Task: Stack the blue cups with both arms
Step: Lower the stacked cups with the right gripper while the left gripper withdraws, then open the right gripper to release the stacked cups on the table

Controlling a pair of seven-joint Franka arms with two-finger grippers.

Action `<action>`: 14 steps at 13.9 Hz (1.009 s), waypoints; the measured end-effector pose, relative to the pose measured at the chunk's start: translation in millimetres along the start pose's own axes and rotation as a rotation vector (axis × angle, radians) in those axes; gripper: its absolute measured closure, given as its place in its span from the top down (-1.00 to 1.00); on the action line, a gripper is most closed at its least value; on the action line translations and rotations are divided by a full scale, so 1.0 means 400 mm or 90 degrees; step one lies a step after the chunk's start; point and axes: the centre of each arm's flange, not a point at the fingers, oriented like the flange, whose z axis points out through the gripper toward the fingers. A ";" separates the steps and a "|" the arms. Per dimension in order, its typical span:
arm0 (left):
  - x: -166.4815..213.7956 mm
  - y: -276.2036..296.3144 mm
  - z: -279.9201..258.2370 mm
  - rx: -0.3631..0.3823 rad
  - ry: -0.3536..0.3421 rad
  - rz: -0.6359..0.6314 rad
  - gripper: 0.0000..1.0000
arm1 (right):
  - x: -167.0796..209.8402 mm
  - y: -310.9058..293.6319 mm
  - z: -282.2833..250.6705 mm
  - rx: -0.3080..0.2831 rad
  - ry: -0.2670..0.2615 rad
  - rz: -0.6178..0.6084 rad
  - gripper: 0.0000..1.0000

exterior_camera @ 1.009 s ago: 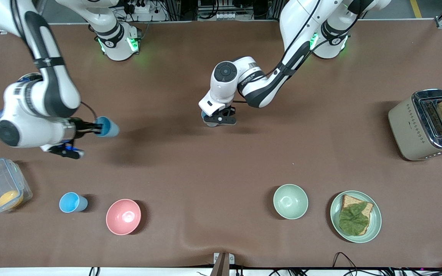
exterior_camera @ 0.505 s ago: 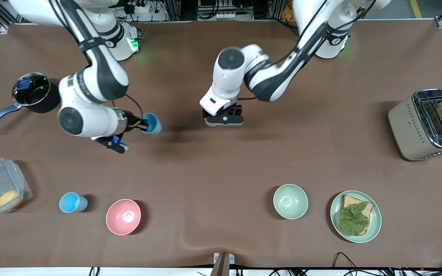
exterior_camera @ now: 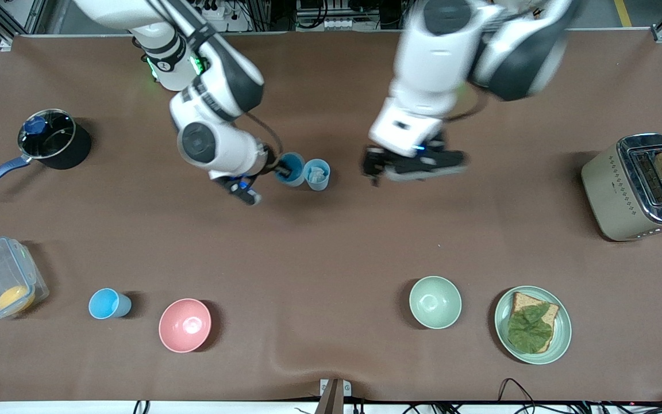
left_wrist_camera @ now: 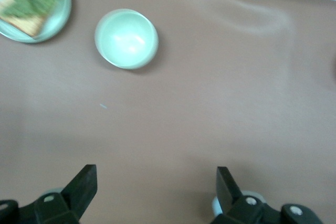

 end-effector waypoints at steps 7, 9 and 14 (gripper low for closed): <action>0.134 -0.310 -0.095 0.052 -0.065 0.063 1.00 | -0.060 -0.043 0.071 0.018 0.000 0.022 -0.91; 0.148 -0.388 -0.132 0.046 -0.081 0.078 1.00 | -0.049 -0.043 0.101 0.006 0.009 0.026 -0.91; 0.171 -0.507 -0.170 0.030 -0.105 0.092 1.00 | -0.035 -0.040 0.136 -0.011 0.015 0.031 -0.91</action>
